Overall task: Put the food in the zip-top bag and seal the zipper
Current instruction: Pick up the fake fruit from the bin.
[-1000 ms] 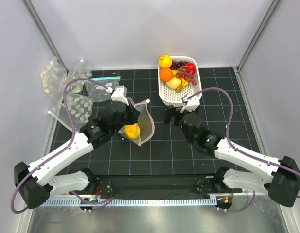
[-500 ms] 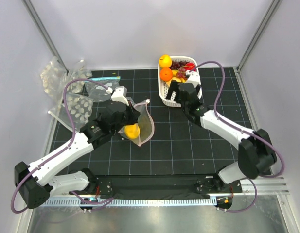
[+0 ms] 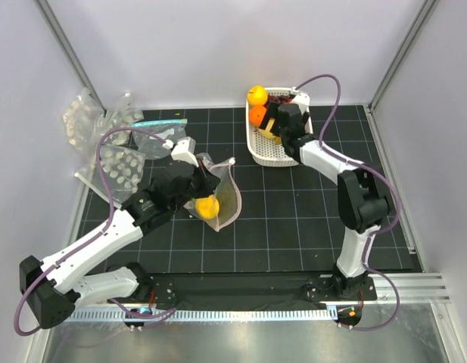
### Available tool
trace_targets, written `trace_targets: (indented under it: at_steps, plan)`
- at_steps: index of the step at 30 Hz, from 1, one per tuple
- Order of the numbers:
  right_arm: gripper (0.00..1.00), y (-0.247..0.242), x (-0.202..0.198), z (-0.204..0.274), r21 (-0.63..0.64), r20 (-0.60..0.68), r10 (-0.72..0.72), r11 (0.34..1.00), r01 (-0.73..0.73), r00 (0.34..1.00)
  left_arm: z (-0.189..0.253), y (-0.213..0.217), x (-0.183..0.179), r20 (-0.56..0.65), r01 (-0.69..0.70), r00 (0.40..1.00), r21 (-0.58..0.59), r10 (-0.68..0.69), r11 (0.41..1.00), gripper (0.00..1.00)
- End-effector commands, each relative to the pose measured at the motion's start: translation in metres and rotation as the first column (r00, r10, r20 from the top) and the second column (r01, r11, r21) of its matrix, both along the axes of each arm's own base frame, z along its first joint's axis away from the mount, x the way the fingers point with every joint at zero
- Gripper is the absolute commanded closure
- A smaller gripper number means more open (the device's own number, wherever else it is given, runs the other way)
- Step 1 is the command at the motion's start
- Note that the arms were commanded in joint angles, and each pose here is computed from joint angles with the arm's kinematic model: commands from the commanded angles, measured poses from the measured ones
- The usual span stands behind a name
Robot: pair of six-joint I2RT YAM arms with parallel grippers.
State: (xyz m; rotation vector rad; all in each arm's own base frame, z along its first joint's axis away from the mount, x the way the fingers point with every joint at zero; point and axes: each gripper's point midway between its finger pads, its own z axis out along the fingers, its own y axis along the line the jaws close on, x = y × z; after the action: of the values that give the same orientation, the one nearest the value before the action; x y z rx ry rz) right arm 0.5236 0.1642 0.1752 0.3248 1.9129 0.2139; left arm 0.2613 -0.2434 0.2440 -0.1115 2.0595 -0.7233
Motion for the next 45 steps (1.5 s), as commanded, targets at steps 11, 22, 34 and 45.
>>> trace_targets:
  at_steps: [11,22,34,45]
  plan:
    - [0.00,0.048,0.081,-0.009,0.049,0.092,0.084,0.995,-0.089,0.992,0.026,0.010,0.007,0.089,-0.062,0.994,-0.055,0.066,0.997,1.00]
    - [0.03,0.044,0.109,-0.026,0.007,0.091,0.017,1.000,-0.017,0.996,0.025,0.010,0.009,0.092,-0.067,0.993,-0.047,0.071,0.997,1.00]
    - [0.44,0.053,0.108,-0.012,0.014,0.092,0.065,0.998,-0.066,0.994,0.026,0.013,0.009,0.099,-0.076,0.992,-0.045,0.080,0.996,1.00]
    - [0.47,0.053,0.040,0.079,-0.024,0.181,0.131,0.991,-0.129,0.975,0.023,0.018,0.015,0.110,-0.109,0.988,-0.014,0.110,0.994,1.00]
